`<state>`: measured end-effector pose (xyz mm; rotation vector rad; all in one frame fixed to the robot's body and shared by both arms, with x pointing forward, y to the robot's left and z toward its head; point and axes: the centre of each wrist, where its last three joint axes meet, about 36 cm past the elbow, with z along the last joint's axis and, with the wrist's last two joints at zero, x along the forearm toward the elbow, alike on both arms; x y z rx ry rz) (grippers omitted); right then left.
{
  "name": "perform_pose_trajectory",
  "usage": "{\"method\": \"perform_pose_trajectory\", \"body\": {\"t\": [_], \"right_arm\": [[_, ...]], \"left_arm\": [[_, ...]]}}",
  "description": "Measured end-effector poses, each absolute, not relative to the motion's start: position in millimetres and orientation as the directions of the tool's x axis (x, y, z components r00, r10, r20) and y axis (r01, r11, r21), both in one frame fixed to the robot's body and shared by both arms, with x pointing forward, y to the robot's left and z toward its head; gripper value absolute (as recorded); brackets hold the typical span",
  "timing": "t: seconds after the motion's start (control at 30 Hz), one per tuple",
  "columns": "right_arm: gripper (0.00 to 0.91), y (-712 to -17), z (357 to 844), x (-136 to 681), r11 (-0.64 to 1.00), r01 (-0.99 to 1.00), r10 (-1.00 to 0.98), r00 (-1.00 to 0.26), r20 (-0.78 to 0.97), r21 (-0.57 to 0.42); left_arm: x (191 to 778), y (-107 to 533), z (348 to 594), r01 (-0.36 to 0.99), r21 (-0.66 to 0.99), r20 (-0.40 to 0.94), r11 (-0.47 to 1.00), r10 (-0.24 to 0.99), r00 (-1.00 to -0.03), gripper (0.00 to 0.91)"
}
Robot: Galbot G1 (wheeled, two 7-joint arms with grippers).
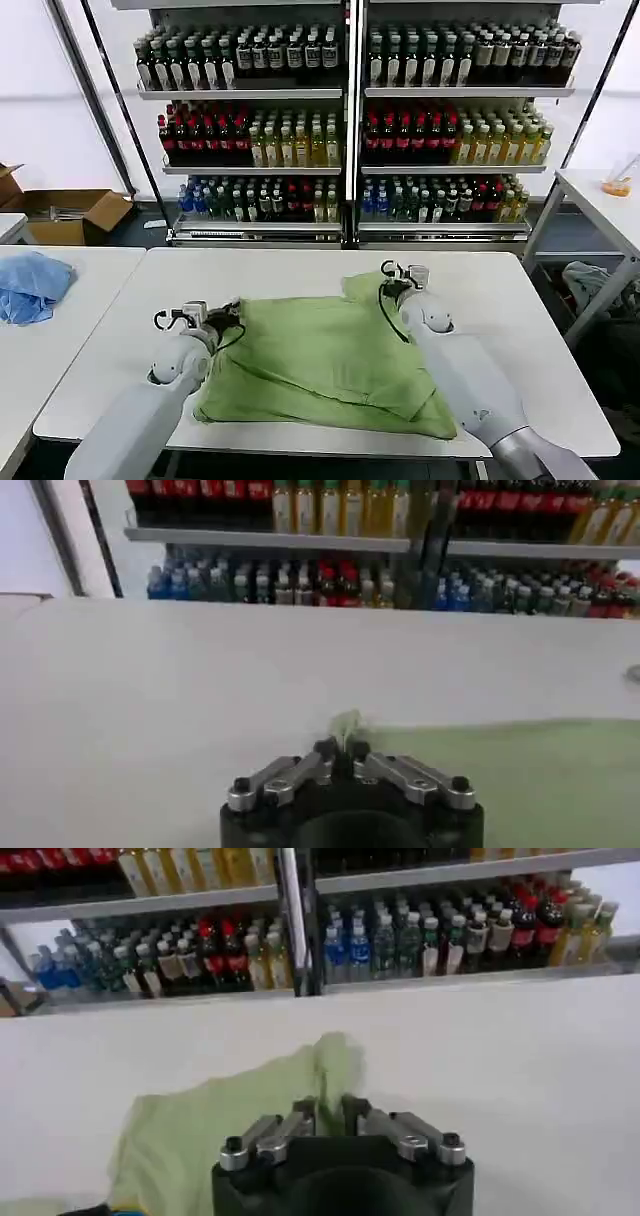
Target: Fold and organize the clothes.
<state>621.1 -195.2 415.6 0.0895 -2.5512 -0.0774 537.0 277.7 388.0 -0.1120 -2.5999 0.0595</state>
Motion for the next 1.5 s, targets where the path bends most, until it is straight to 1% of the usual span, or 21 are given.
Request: {"method": "perform_pose_trajectory", "body": {"t": [0.37, 0.67, 1.17, 1.2, 1.37, 1.5], "right_arm": [[0.0, -204, 430, 594, 0.994, -0.073, -0.104, -0.887, 0.451, 0.085], [0.0, -223, 448, 546, 0.993, -0.085, -0.113, -0.914, 0.39, 0.087], [0.0, -240, 468, 437, 0.99, -0.107, -0.132, -0.924, 0.36, 0.089], [0.0, -241, 470, 430, 0.99, -0.107, -0.131, -0.924, 0.358, 0.088], [0.0, -246, 472, 395, 0.991, -0.096, -0.124, -0.923, 0.365, 0.094], [0.0, -248, 466, 373, 0.992, -0.08, -0.111, -0.913, 0.393, 0.094]], "left_arm": [[520, 288, 400, 0.074, -0.131, 0.413, 0.989, 0.122, -0.903, 0.02], [493, 296, 416, 0.092, -0.181, 0.366, 0.979, 0.154, -0.918, 0.03], [439, 304, 432, 0.129, -0.202, 0.355, 0.971, 0.195, -0.914, 0.03], [435, 304, 432, 0.131, -0.201, 0.357, 0.971, 0.197, -0.913, 0.02], [418, 303, 432, 0.14, -0.187, 0.373, 0.972, 0.203, -0.905, 0.03], [405, 300, 425, 0.146, -0.176, 0.399, 0.973, 0.207, -0.893, 0.03]]}}
